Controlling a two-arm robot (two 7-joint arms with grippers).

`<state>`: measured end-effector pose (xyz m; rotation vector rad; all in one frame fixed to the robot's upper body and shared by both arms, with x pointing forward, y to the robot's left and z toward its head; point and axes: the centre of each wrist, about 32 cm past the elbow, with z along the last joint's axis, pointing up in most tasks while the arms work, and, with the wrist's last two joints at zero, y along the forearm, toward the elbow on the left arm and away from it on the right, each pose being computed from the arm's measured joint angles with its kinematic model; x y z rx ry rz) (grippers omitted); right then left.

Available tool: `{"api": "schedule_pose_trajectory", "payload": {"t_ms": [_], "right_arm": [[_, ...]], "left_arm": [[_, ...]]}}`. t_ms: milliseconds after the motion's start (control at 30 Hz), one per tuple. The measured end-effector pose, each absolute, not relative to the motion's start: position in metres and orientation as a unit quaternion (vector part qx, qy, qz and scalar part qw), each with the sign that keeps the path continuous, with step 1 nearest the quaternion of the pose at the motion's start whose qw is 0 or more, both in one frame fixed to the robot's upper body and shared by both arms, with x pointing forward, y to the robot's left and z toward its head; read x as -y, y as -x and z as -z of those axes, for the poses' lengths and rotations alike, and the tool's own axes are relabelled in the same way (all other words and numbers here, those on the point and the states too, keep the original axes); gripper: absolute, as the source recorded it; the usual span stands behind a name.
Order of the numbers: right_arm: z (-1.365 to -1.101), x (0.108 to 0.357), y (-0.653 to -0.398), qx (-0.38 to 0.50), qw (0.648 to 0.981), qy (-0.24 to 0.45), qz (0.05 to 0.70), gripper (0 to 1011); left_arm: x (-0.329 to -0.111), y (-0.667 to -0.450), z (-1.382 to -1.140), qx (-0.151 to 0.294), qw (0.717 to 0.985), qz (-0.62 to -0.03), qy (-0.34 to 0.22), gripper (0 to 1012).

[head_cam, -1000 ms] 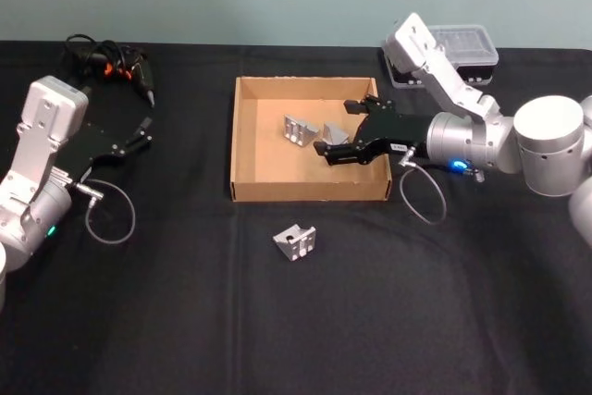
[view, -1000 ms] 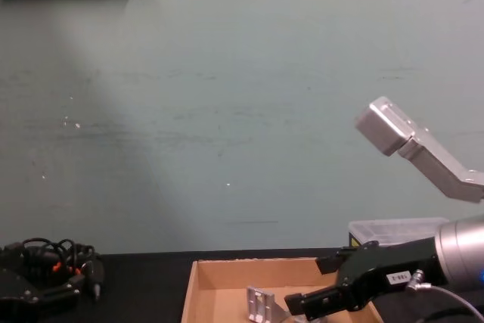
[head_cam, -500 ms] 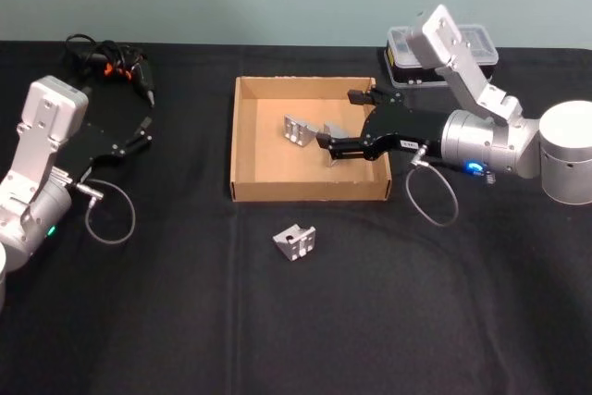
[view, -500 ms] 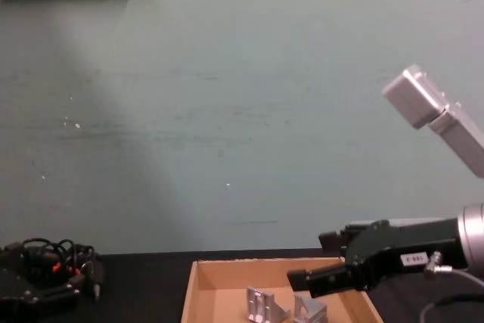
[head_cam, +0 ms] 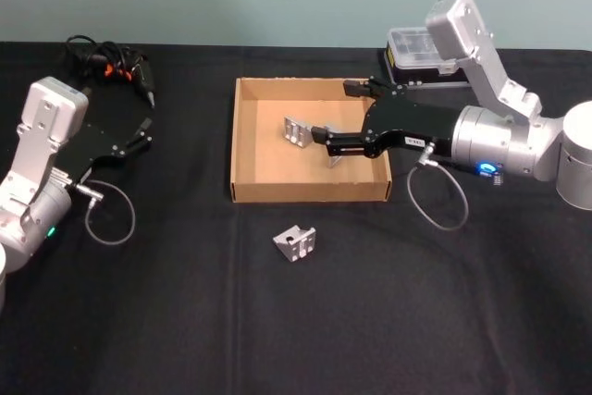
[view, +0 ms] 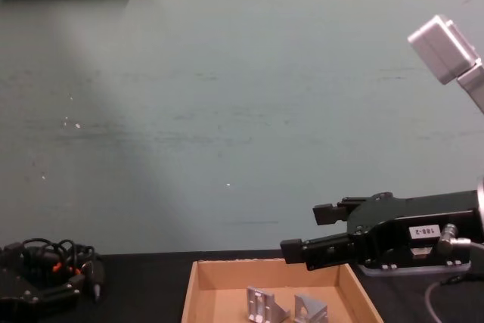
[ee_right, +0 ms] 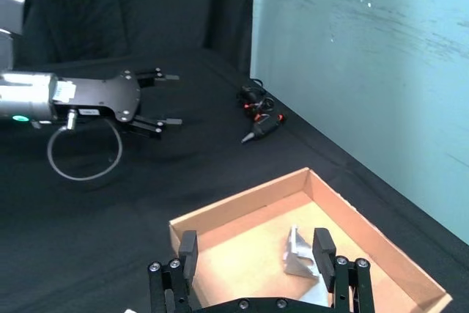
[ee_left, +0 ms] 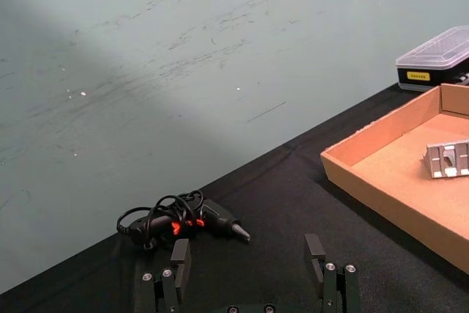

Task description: Use one hand to pick up the angle iron from the table and place it into the box.

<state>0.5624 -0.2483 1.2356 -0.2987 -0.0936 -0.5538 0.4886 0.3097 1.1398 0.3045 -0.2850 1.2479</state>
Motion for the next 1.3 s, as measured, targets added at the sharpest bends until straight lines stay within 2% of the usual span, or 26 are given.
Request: {"api": "schedule_pose_trajectory", "payload": {"t_ms": [467,1300], "right_arm": [[-1.239,0.248,-0.543,0.038,0.955,0.136,0.261,1003],[-1.228,0.231,-0.509,-0.007,0.961,0.144,0.236,1003]], "left_arm": [[-0.31,-0.489,-1.14,0.132,0.791,-0.58,-0.141,1011],[-0.31,-0.489,-1.14,0.132,0.791,-0.58,-0.142,1011]]}}
